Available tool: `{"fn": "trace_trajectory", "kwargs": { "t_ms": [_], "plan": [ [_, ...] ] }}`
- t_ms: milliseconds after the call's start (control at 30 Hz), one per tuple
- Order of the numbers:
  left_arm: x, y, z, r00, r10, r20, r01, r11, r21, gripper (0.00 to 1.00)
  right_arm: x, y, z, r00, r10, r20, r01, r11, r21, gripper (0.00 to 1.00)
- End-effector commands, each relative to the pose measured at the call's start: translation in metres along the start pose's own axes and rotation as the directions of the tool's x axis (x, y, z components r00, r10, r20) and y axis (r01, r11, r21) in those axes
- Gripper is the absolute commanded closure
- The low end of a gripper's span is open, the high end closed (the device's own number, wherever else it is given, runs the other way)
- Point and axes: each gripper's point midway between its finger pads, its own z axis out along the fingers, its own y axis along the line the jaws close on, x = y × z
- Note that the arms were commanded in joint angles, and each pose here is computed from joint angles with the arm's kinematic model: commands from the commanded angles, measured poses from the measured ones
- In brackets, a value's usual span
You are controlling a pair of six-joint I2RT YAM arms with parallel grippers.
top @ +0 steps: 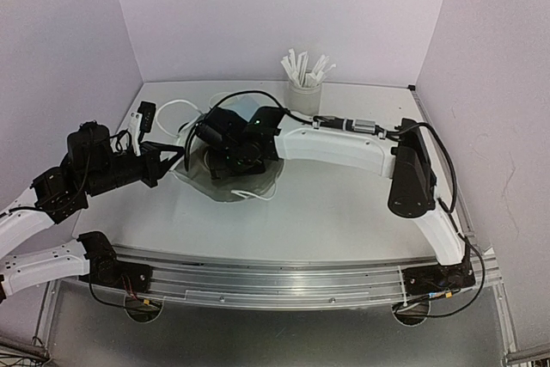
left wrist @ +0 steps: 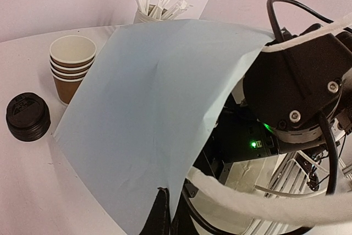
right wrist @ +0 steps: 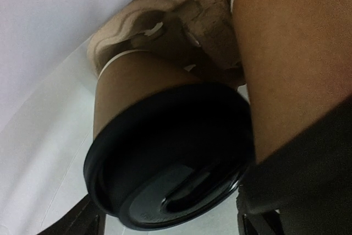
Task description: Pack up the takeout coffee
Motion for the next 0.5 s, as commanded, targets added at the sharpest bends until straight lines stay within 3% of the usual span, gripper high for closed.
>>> {"fn": "trace_trajectory", "kwargs": {
  "t_ms": [0, 267, 467],
  "plan": [
    [0.000, -0.008, 0.000, 1.000, 0.001, -0.004, -0.001, 0.999, 0.045, 1.00, -0.004, -0.008, 0.011, 1.000, -0.012, 0.014, 0.011, 0.999, 0.034, 0.32],
    [-0.001, -0.006, 0.000, 1.000, 0.009, 0.004, -0.009, 0.999, 0.031, 1.00, 0.001, 0.004, -0.016, 0.998, 0.052, -0.020, -0.053, 0.998, -0.040, 0.51],
    [-0.004, -0.004, 0.001, 0.999, 0.030, 0.018, -0.030, 0.999, 0.021, 1.00, -0.013, -0.002, -0.047, 0.982, 0.187, 0.018, -0.186, 0.981, -0.053, 0.69]
  ]
}}
